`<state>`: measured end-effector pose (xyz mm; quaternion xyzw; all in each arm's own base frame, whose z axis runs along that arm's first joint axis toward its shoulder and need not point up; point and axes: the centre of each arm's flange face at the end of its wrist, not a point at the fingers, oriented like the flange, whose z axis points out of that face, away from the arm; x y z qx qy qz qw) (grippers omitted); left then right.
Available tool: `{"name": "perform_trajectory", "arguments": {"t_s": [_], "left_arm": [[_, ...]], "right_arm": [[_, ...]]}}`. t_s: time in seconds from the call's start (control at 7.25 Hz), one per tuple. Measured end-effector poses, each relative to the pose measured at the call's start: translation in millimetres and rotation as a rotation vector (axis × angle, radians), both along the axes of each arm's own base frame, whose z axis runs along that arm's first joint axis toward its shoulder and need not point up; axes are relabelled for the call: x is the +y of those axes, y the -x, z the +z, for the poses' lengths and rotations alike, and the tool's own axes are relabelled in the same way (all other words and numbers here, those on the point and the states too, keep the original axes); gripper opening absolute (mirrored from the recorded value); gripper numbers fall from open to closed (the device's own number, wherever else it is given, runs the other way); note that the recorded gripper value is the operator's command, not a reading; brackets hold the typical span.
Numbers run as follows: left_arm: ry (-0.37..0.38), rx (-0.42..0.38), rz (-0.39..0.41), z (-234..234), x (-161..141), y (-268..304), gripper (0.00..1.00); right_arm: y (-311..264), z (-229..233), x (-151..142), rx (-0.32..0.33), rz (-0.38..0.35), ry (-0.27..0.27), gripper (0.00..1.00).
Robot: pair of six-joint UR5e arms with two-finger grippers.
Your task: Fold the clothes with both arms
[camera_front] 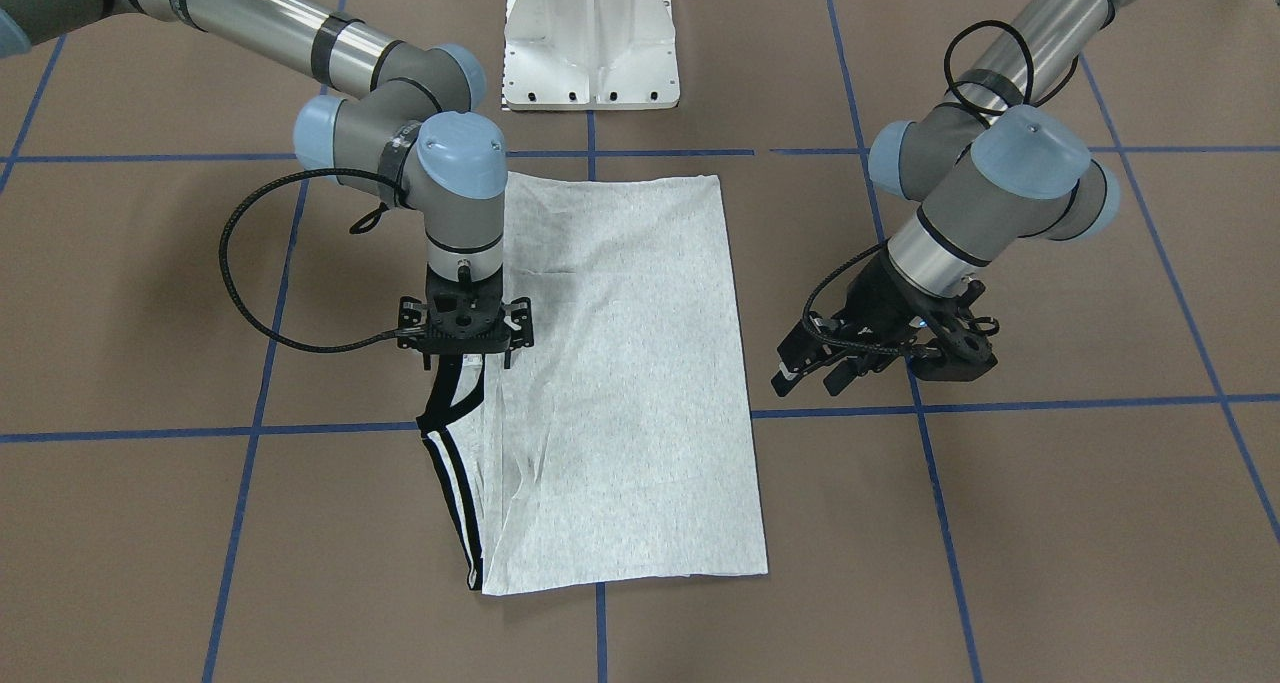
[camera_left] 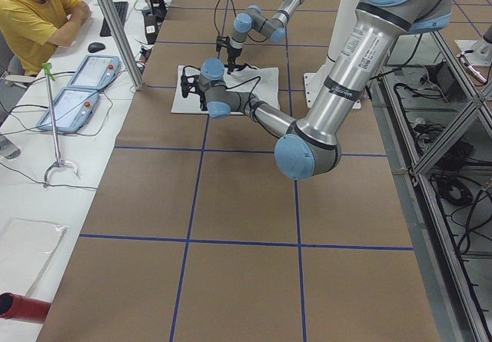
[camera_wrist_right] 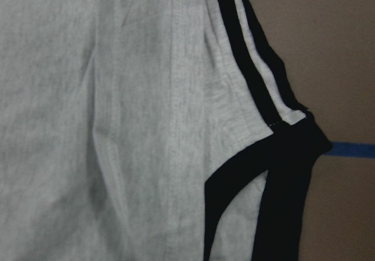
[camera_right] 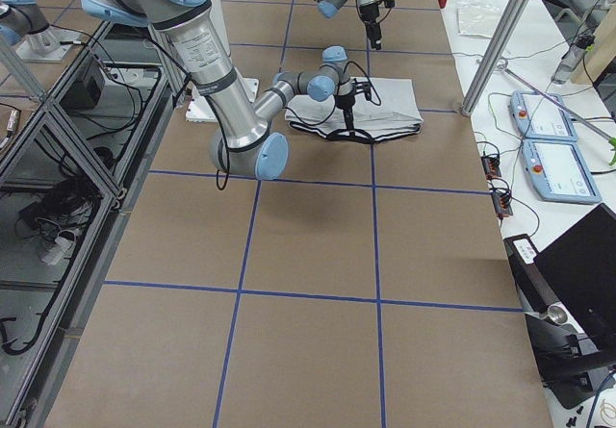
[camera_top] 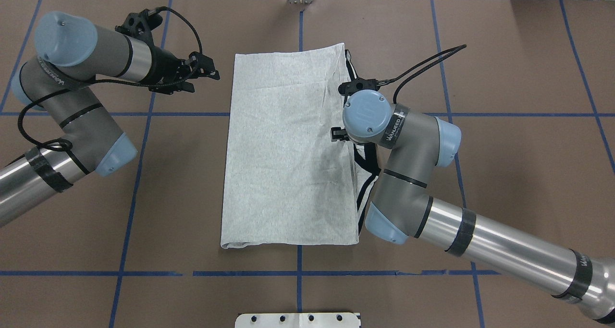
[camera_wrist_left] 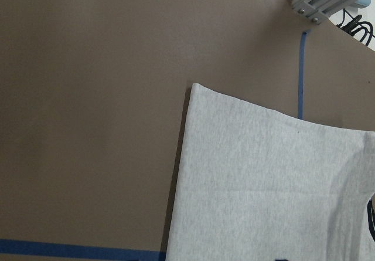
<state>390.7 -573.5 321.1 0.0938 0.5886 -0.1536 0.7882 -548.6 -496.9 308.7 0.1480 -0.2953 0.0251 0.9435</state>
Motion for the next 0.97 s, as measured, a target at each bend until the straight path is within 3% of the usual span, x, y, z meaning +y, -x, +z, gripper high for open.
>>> {"name": "perform_trajectory", "arguments": {"t_s": [0.41, 0.55, 0.97], "left_arm": [[0.009, -0.008, 0.0, -12.9, 4.1, 3.5, 0.81], [0.009, -0.008, 0.0, -16.1, 5.2, 4.5, 0.81], [0.009, -0.01, 0.001, -11.3, 13.5, 11.8, 0.81]], "right_arm": [[-43.5, -15.9, 3.1, -0.023, 0.021, 0.038, 1.0], [-51.2, -24.1, 16.0, -0.069, 0.096, 0.093, 1.0], [-41.8, -46.1, 80.4, -0.249, 0.355, 0.337, 0.98]]}}
